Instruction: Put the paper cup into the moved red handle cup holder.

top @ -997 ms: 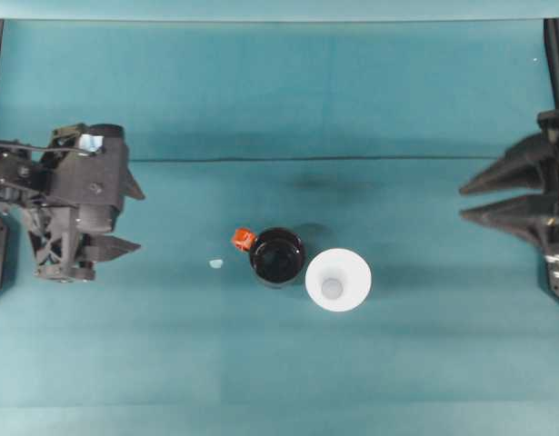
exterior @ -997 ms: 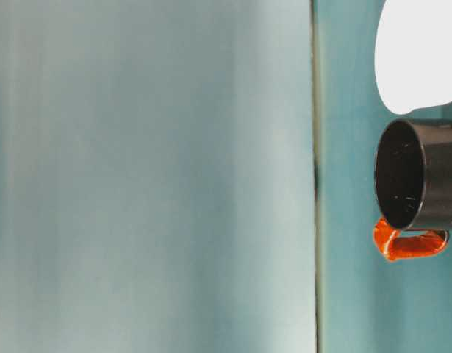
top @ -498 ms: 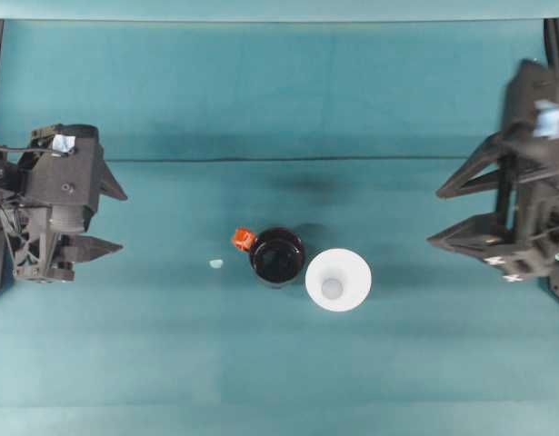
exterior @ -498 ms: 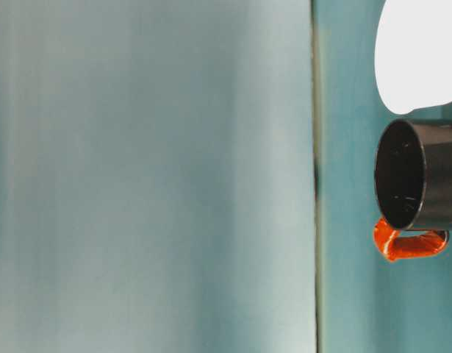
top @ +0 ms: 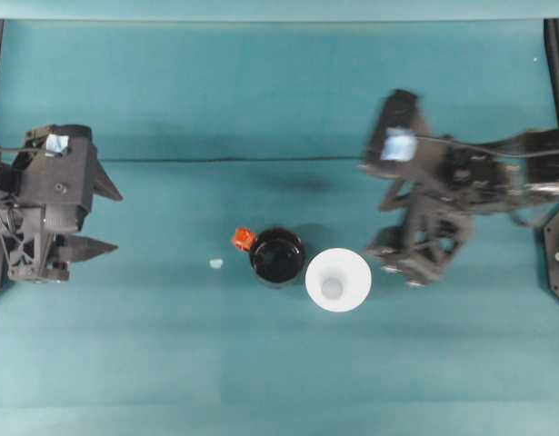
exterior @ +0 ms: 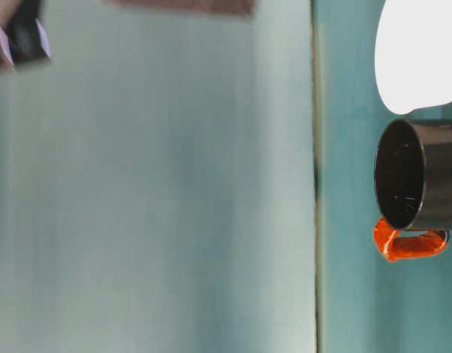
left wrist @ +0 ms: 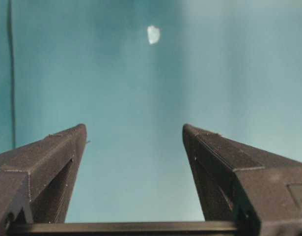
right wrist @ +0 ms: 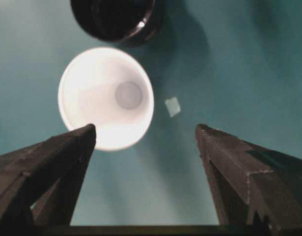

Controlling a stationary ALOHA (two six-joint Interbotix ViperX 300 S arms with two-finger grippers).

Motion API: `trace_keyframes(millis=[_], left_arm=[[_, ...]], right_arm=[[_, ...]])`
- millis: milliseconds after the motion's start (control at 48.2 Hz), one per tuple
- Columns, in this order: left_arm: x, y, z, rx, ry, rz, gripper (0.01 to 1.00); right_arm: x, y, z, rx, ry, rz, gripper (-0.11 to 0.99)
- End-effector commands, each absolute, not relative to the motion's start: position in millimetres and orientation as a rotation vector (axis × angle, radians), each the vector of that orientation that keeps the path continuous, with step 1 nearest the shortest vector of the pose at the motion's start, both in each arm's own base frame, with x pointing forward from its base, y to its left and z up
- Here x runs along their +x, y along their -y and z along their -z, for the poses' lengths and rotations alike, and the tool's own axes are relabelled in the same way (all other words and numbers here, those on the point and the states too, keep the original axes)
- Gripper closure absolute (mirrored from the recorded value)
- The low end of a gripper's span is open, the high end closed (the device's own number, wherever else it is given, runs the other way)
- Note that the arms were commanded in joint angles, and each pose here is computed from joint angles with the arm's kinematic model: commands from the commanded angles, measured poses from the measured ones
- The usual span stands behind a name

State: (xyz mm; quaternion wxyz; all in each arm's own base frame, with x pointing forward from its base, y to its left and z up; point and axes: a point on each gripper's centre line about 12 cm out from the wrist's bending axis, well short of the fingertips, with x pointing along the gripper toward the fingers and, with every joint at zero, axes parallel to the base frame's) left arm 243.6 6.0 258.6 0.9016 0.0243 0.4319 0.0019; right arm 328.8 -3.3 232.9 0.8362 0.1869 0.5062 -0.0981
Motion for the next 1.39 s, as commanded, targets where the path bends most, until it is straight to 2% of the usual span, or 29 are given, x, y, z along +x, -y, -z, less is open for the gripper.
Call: trace_keyframes(millis=[0,187,519,706,976,1080,1267,1370], left_arm=[[244.6,-5.8,-264.3,0.051,-0.873,-0.004,0.172],[244.6,-5.8,-264.3,0.051,-0.873,-0.004,0.173],[243.7,-5.8,-262.0,0.051,-0.879,-0.004,0.174],[244.0,-5.8,-261.7,0.051,-0.881,-0.004,0.174],[244.1,-6.0,-261.8,0.049,-0.879,-0.005,0.174],[244.3,-5.8,-261.4,0.051,-0.881,-0.004,0.174],[244.4,-5.8,-261.5,0.051,-0.879,-0.004,0.174],[244.7,-5.8,-262.1,0.050,-0.878,-0.005,0.174]], right_arm=[[349.7,2.5,-202.0,0.400,-1.156,0.227,-0.11],[357.6,2.2,-174.0,0.396,-1.224,0.242,-0.11],[364.0,0.6,-142.6,0.402,-1.267,0.250,-0.11],[366.6,0.0,-134.3,0.403,-1.278,0.252,-0.11],[366.1,-0.1,-135.1,0.403,-1.288,0.255,-0.07],[366.8,0.3,-136.6,0.406,-1.291,0.256,0.07],[370.6,-0.8,-140.8,0.404,-1.287,0.251,0.63],[371.2,-0.9,-143.1,0.404,-1.292,0.251,0.84]])
